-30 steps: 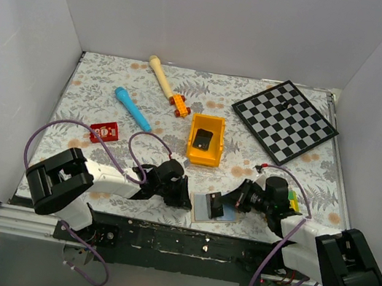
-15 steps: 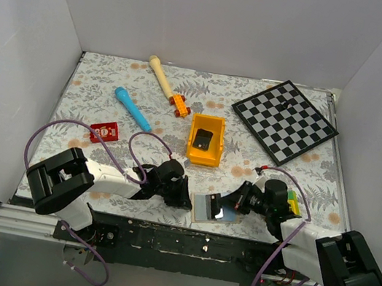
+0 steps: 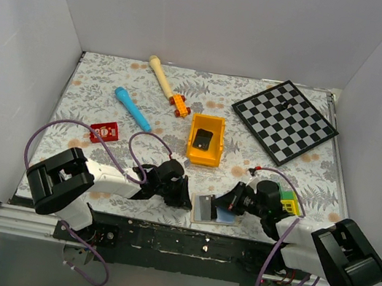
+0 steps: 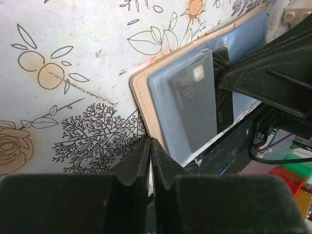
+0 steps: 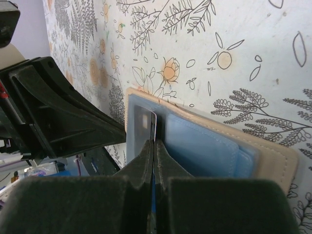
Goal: Put the credit cards into the card holder
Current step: Insert the credit card into the card holder.
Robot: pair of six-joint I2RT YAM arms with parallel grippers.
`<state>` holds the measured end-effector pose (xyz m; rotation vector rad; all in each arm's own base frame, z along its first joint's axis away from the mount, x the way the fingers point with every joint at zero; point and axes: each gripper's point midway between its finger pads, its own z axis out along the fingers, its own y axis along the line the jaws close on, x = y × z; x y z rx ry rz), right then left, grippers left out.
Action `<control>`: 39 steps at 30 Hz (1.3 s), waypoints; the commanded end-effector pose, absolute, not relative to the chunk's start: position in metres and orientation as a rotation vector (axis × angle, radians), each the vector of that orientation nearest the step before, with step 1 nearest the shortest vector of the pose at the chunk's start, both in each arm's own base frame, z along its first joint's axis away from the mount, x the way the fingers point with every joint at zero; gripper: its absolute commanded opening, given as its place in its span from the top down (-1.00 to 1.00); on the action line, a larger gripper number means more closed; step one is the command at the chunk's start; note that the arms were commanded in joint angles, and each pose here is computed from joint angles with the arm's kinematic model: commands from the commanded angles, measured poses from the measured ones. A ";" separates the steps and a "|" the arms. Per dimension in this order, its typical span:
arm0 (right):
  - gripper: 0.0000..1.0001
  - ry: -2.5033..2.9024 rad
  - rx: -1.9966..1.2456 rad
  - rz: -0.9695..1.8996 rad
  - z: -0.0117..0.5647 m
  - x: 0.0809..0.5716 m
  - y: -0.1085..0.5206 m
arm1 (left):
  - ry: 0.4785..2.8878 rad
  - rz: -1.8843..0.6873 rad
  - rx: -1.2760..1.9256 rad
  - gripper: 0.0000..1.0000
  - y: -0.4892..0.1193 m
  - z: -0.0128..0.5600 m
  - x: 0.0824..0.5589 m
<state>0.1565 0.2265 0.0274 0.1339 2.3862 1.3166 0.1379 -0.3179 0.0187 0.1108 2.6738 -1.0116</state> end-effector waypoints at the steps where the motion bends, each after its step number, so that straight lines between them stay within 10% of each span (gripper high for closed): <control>1: 0.97 2.424 0.205 1.250 0.011 0.148 0.220 | 2.654 -1.018 0.121 0.93 -0.322 0.023 0.141; 24: 0.97 2.438 0.189 1.218 0.011 0.145 0.235 | 2.643 -1.028 0.131 0.94 -0.323 0.025 0.141; 39: -0.26 2.400 0.065 1.045 0.044 0.151 0.217 | 2.650 -1.019 0.125 0.95 -0.321 0.023 0.140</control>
